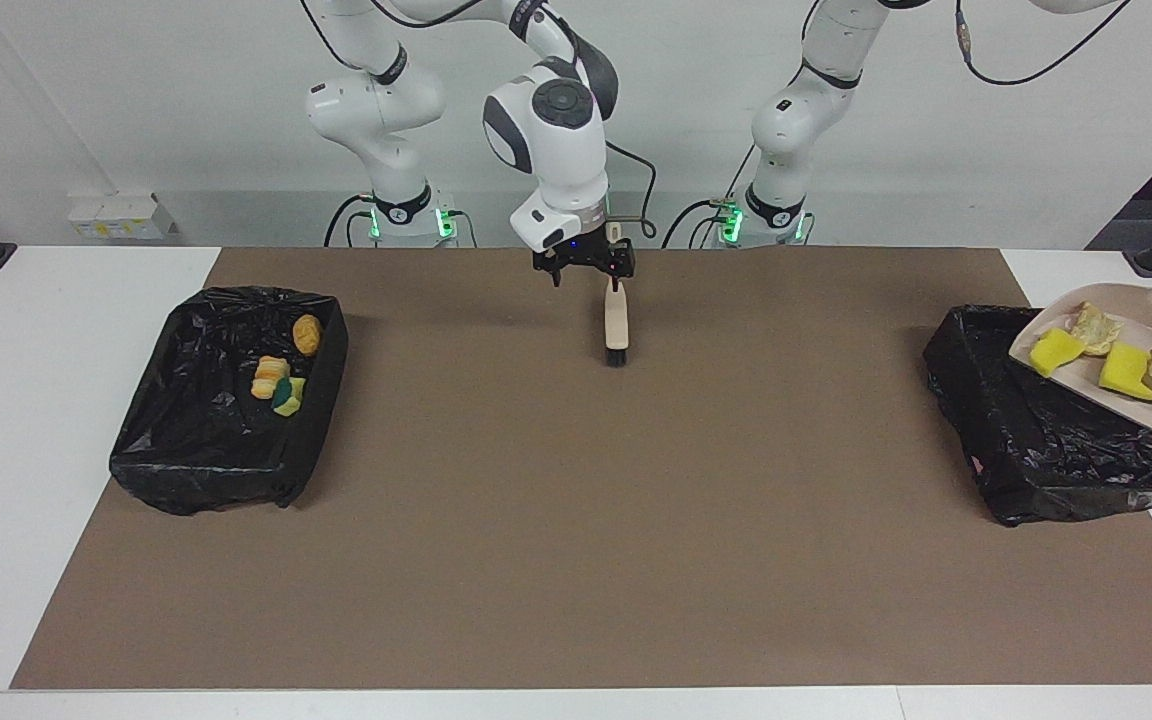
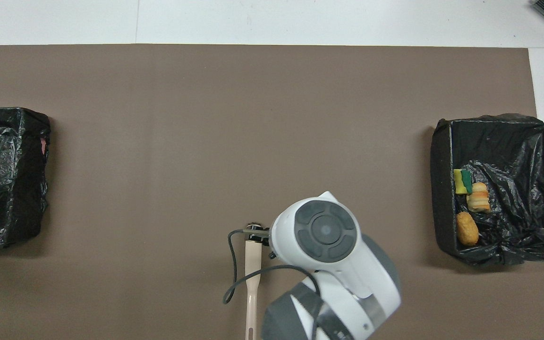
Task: Sweep and dump trash in bin
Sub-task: 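Dump the dustpan with the left gripper while the right gripper lays the brush, then withdraw the right gripper while the left gripper carries the dustpan back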
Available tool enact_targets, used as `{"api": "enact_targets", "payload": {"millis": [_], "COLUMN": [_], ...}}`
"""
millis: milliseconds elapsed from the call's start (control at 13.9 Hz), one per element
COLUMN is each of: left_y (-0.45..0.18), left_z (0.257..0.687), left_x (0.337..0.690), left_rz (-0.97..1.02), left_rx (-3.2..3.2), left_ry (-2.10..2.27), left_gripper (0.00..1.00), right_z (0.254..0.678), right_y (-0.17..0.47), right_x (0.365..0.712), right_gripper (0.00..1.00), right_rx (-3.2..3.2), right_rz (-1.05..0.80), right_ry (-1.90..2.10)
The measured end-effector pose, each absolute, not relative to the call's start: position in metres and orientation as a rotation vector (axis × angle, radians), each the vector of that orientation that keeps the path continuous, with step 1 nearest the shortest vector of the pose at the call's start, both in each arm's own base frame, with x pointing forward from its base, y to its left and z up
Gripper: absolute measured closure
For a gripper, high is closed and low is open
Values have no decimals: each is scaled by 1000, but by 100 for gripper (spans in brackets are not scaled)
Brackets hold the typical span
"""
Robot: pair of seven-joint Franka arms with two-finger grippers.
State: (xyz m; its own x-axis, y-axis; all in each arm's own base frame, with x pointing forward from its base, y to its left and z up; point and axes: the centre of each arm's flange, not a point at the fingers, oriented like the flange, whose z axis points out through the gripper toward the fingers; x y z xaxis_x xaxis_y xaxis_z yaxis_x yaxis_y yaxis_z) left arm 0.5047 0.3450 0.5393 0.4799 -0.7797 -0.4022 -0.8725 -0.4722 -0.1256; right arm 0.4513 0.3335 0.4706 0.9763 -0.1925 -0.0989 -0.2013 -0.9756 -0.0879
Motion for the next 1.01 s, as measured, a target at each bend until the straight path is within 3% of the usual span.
{"api": "enact_targets", "payload": {"millis": [216, 505, 1010], "left_y": [317, 312, 247], "left_z": [544, 548, 571], "left_x": [531, 541, 576], "left_rz": [529, 666, 792], "left_rx": [-2185, -1986, -1669], "left_ry": [1505, 1558, 1639], "left_gripper": [69, 69, 69], "right_z": [527, 595, 621], "right_y": [273, 193, 164], "right_x": [494, 533, 541], "right_gripper": [0, 0, 0], "right_rx": [-3017, -3047, -3170], "right_rz": [73, -68, -172], "right_ry": [312, 342, 286]}}
